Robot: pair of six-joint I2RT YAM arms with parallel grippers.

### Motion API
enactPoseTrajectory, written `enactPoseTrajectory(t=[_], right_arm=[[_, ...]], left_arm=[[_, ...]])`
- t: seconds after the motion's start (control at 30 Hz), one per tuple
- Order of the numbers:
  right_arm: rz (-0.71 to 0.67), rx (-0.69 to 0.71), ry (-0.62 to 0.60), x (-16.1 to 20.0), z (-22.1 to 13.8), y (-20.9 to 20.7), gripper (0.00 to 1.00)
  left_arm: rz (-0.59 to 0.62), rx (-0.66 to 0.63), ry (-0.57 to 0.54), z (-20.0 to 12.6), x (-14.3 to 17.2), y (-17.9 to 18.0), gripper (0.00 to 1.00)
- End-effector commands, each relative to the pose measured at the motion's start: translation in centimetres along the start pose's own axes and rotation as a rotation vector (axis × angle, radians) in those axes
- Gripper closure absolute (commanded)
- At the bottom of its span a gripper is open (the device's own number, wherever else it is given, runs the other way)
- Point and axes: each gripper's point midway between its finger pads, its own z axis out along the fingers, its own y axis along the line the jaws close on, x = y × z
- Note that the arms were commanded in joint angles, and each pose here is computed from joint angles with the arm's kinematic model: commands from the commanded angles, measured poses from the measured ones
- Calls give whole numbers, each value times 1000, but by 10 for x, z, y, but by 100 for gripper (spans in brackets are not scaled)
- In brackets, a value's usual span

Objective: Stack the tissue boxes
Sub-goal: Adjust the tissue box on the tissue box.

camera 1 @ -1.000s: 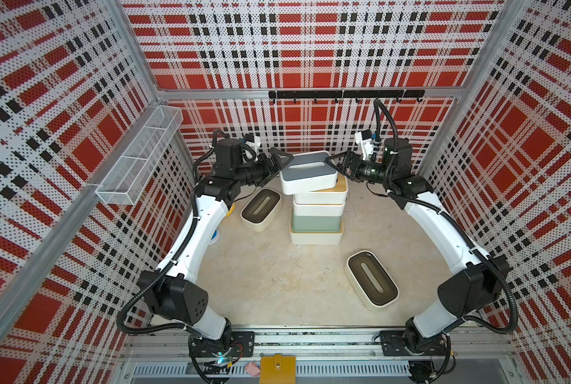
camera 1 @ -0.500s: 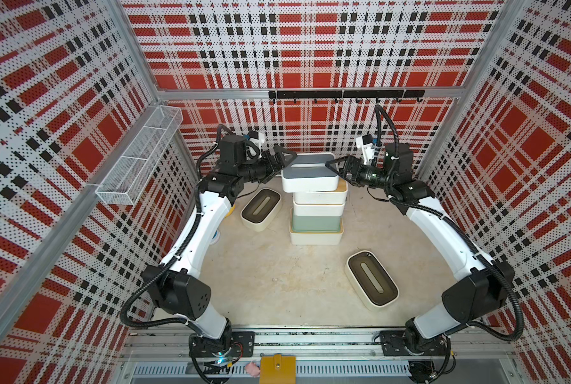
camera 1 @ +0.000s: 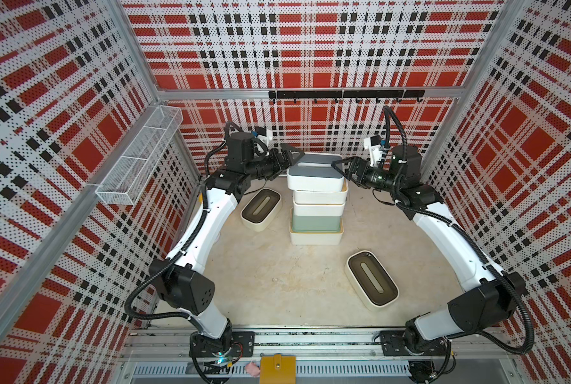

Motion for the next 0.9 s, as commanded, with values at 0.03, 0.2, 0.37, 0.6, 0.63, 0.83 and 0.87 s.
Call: enactPoseTrajectory(t=[0.03,0.2,0.37,0.6,0.63,0.83,0.87], right_arm=[[-46,-64,-14,-4,-5,21,0],[-38,-56,-18,-6,-5,18,0],[-39,-61,-25,-8,-8,21,0],[-25,-76,-31,-6,-12,25,0],[-24,-80,-32,-6,-13,26,0],[-19,-80,-33,-4,-16,27,0],[-20,-77,-35,-4,-16,26,0]], left_arm=[[39,99,55,10,13,-33,0],[46,95,69,11,19,-36,1],[59,90,66,7,22,-40,1],[61,90,69,4,26,-42,1],[63,93,70,3,27,-44,1],[69,98,76,1,31,-49,1],[69,96,75,0,31,-49,1]])
